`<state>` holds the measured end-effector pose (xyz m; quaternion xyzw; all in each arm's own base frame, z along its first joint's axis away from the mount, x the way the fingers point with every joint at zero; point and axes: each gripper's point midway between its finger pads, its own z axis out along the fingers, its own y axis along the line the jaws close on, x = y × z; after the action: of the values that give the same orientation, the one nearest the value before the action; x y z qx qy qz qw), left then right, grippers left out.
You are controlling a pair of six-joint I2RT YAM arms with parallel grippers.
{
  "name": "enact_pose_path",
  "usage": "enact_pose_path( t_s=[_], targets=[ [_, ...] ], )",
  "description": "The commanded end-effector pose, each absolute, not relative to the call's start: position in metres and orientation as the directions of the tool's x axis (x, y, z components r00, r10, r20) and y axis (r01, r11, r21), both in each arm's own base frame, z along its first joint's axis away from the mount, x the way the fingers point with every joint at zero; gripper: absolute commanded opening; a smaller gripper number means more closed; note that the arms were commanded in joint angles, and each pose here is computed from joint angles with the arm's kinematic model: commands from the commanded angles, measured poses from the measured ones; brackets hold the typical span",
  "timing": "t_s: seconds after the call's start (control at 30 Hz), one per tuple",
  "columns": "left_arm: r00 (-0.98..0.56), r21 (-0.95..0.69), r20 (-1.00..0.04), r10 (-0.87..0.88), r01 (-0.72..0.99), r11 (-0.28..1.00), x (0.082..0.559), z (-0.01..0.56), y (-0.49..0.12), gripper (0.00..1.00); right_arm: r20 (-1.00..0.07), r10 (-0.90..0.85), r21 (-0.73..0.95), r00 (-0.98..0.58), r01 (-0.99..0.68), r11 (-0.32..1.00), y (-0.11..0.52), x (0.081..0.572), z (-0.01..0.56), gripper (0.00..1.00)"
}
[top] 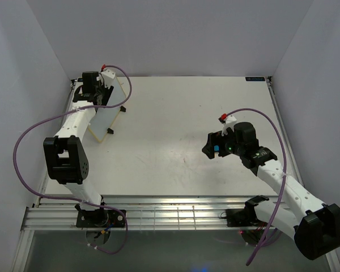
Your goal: Erase the whiteboard
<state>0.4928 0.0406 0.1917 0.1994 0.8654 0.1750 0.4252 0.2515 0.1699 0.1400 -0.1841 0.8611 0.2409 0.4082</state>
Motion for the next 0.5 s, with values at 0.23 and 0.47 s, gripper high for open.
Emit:
enact_pose_path(
  t_s=[0.23,0.47],
  targets=[
    [-0.66,0.456,-0.645,0.385,0.072,0.887,0.492,0.163,0.086,0.67,-0.826,-0.121,0.26,-0.55,-0.563,0.784,0.178,0.252,0.15,0.9],
    [-0.664,0.456,-0.651,0.367,0.045,0.889,0.503,0.157,0.097,0.7,-0.822,-0.122,0.266,-0.556,-0.564,0.781,0.18,0.253,0.147,0.9]
  ],
)
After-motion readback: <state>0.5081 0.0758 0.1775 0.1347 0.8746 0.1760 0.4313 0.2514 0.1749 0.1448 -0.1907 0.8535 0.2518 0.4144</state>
